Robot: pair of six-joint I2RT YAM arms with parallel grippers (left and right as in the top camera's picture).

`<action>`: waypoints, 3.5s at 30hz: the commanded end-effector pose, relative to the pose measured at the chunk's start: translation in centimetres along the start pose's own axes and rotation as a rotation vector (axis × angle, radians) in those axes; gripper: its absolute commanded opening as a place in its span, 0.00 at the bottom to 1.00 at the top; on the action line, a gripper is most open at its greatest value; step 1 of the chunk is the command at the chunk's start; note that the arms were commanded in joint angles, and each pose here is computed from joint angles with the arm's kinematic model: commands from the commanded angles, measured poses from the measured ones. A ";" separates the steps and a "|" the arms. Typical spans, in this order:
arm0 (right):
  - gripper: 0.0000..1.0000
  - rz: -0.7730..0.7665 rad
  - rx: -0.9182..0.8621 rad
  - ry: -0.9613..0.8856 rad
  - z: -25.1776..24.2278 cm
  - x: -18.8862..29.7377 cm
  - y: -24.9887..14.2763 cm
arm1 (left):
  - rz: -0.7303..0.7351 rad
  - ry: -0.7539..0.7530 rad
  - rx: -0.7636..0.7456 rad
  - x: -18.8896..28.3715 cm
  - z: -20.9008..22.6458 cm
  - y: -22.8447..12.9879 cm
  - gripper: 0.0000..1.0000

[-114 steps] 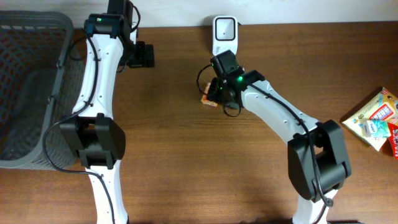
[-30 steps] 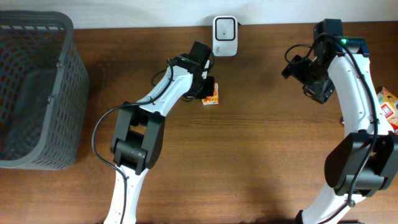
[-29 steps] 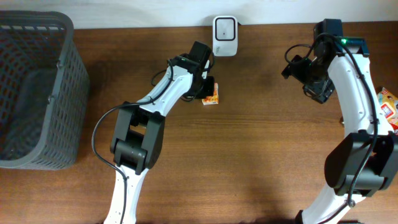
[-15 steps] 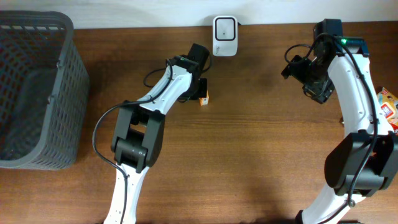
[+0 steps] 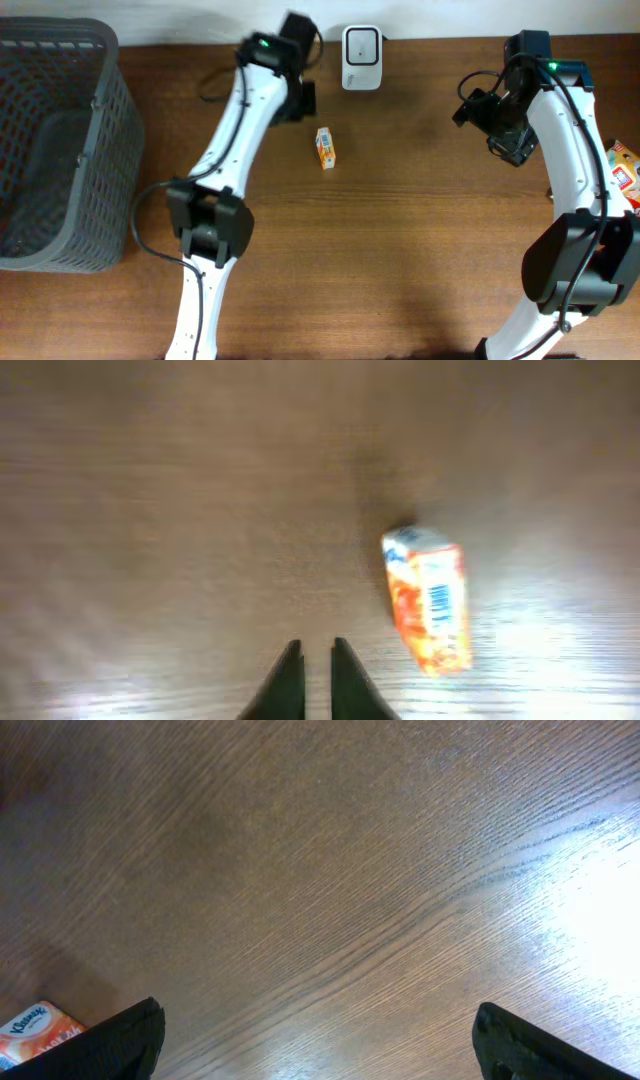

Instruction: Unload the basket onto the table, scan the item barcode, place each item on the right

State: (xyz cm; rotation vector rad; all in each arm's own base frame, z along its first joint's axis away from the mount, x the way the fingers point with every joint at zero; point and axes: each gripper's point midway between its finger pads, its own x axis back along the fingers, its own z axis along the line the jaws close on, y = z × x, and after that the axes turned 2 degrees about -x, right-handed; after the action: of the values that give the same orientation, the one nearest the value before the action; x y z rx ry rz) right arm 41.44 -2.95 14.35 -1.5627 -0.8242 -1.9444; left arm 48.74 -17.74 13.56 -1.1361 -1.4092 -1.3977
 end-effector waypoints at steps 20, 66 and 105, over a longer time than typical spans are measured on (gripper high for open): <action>0.98 -0.011 0.003 0.015 0.2 0.6 0.1 | -0.226 0.043 0.107 11.7 10.0 3.5 0.99; 0.98 -0.011 0.003 0.015 0.2 0.6 0.1 | 0.177 -0.112 0.078 -7.5 2.9 -2.9 0.00; 0.98 -0.011 0.003 0.015 0.2 0.6 0.1 | -0.180 -0.001 -0.008 8.7 3.4 2.7 0.43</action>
State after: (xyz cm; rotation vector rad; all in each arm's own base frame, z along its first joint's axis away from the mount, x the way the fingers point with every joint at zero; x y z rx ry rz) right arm 41.45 -2.95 14.36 -1.5621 -0.8246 -1.9451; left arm 48.12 -19.48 17.63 -1.2819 -1.5185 -1.4013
